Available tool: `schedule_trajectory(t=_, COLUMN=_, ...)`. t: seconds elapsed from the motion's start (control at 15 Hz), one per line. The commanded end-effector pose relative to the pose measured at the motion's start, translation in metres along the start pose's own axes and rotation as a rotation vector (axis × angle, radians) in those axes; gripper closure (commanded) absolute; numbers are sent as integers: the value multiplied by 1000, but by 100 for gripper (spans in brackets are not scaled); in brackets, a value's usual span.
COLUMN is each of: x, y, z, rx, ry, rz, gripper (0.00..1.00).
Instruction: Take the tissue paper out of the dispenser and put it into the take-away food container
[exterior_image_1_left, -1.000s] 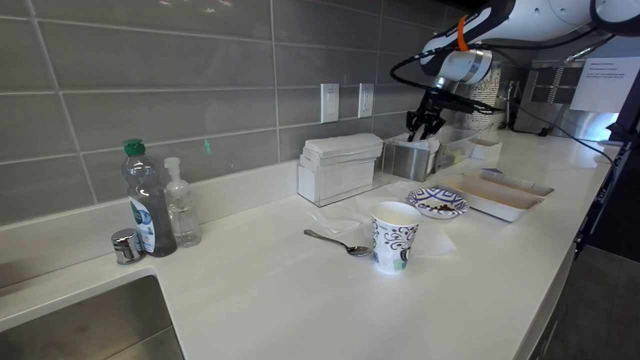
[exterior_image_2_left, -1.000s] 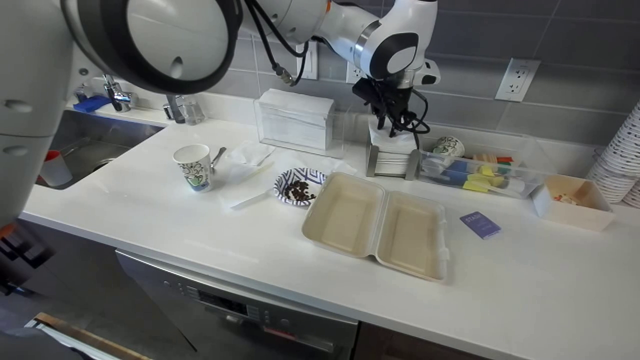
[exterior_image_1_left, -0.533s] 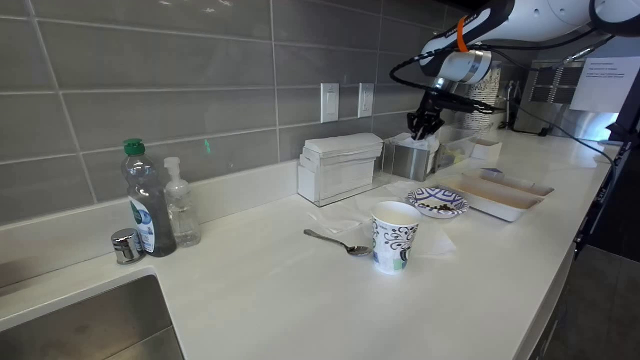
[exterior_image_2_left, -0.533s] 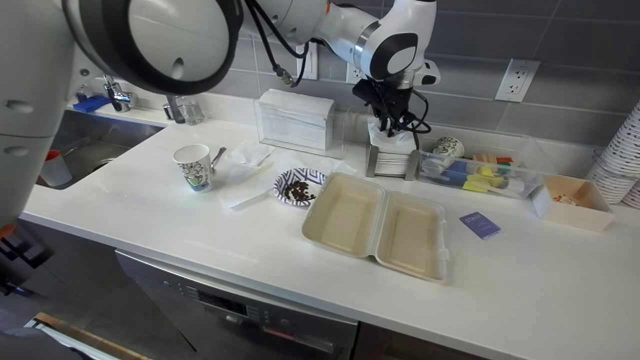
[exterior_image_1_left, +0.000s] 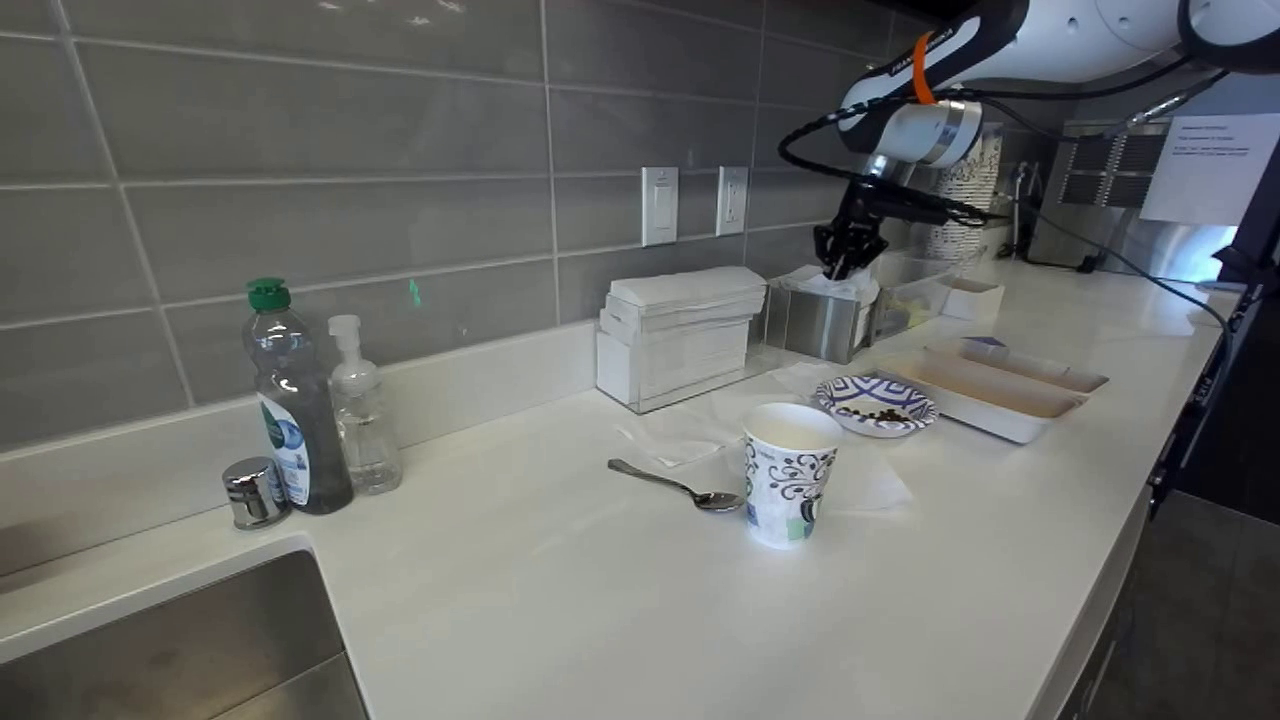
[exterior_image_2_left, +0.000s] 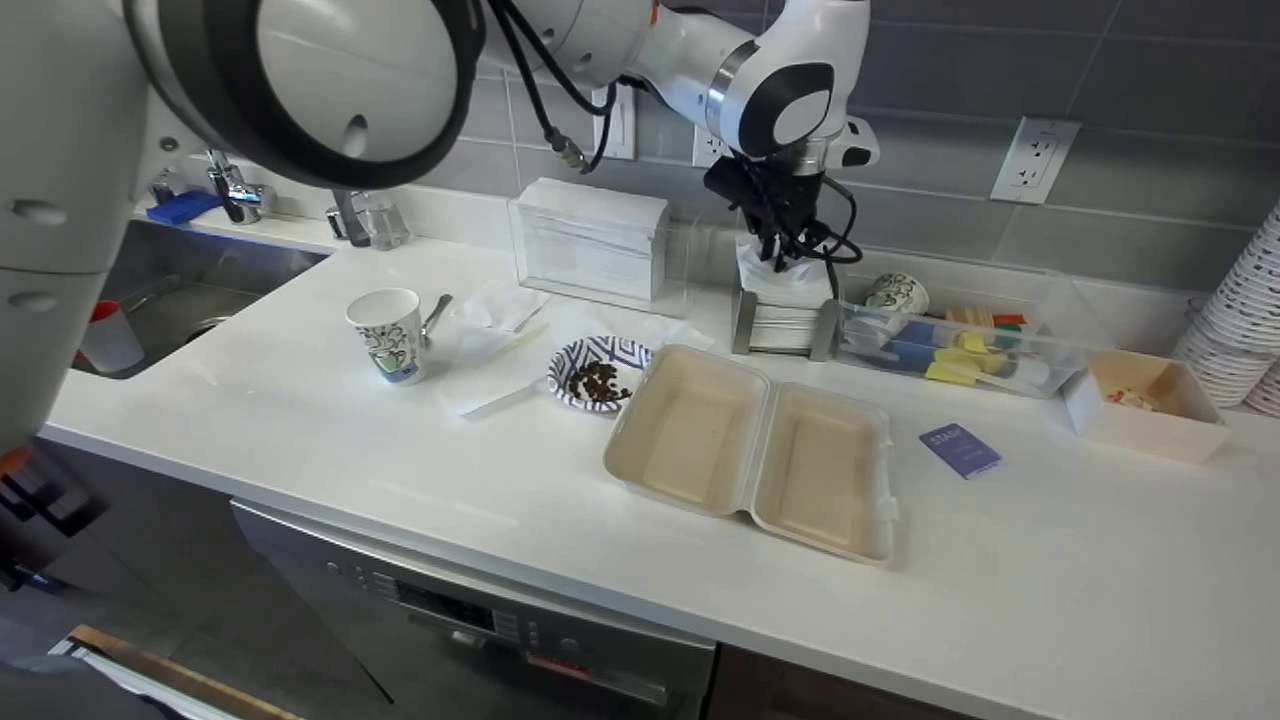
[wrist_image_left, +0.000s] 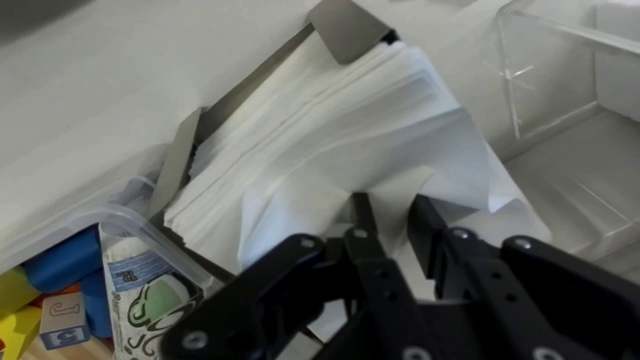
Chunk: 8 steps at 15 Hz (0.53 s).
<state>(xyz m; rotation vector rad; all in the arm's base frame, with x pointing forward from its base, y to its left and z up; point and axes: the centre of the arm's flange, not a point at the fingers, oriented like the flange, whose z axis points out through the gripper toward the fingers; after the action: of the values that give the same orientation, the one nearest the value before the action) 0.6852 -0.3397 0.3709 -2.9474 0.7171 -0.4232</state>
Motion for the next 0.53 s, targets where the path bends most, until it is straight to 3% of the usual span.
schedule_trajectory(t=0.0, x=3, y=-3, z=0, rx=-14, ry=-9, rz=-6, gripper=90)
schedule_trajectory(t=0.07, x=3, y=-4, z=-1, rx=-16, ry=-8, rz=-8, gripper=86)
schedule_trajectory(t=0.33, x=2, y=-4, z=-5, rx=-24, ry=-7, rz=-13, gripper=87)
schedule_trajectory(t=0.47, x=2, y=-5, z=-8, rx=-30, ry=-4, rz=-16, gripper=94)
